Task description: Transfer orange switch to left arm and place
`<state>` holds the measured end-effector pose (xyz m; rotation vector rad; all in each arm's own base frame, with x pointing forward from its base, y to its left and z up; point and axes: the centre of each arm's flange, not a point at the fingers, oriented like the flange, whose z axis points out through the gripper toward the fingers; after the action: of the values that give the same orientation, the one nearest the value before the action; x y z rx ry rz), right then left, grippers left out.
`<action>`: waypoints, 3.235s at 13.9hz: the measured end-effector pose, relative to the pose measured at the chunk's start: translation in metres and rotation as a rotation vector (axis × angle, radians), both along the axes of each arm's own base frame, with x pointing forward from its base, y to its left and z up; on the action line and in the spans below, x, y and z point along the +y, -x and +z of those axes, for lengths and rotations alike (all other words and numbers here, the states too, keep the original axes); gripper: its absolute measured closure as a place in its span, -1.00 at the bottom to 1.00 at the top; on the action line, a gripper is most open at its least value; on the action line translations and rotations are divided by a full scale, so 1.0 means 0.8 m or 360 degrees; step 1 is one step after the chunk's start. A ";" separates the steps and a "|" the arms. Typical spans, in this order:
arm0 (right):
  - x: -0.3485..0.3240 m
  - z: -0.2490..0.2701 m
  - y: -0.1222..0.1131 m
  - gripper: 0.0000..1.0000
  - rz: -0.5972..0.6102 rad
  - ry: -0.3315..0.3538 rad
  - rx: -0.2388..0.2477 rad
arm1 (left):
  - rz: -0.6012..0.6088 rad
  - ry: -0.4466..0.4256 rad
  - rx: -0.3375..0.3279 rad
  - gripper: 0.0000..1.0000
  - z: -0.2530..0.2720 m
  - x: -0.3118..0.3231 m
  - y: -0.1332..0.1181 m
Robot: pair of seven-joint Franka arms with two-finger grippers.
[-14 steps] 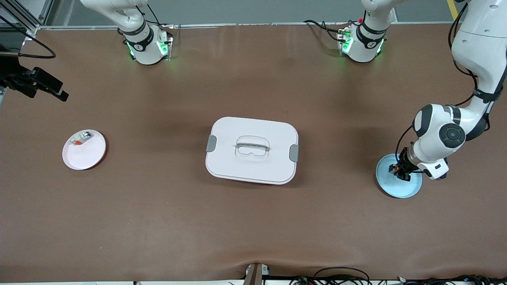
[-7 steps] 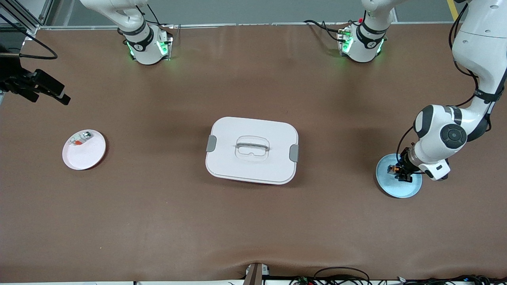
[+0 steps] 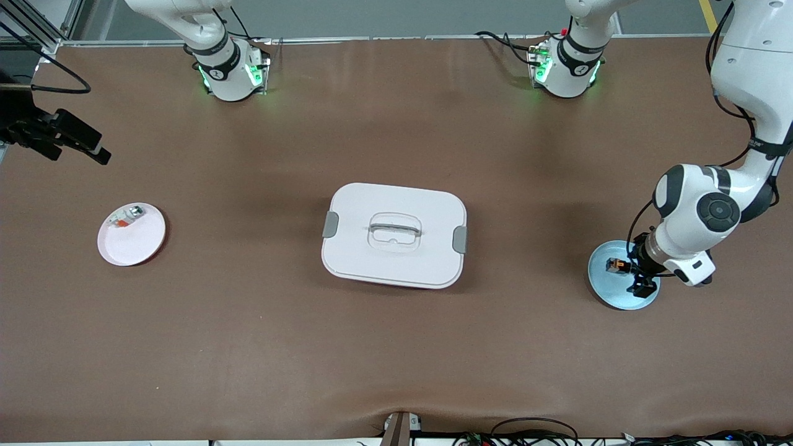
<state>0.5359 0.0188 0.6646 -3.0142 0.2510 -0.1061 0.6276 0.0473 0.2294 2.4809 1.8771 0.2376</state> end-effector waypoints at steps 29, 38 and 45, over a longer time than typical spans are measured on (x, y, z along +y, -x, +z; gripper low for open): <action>0.051 -0.006 0.003 -1.00 0.0123 0.0003 0.0019 | -0.2027 -0.0257 0.0187 -1.00 0.402 -0.094 0.075; 0.056 -0.006 0.004 -1.00 0.0136 0.0009 0.0018 | -0.2024 -0.0249 0.0163 -1.00 0.460 -0.106 0.073; 0.053 -0.006 0.003 -1.00 0.0129 0.0014 0.0018 | -0.2026 -0.0242 0.0135 -1.00 0.469 -0.111 0.072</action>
<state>0.5333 0.0615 0.6598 -3.0295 0.1293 -0.0830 0.5699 -0.0417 0.6049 3.1875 0.0147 0.2098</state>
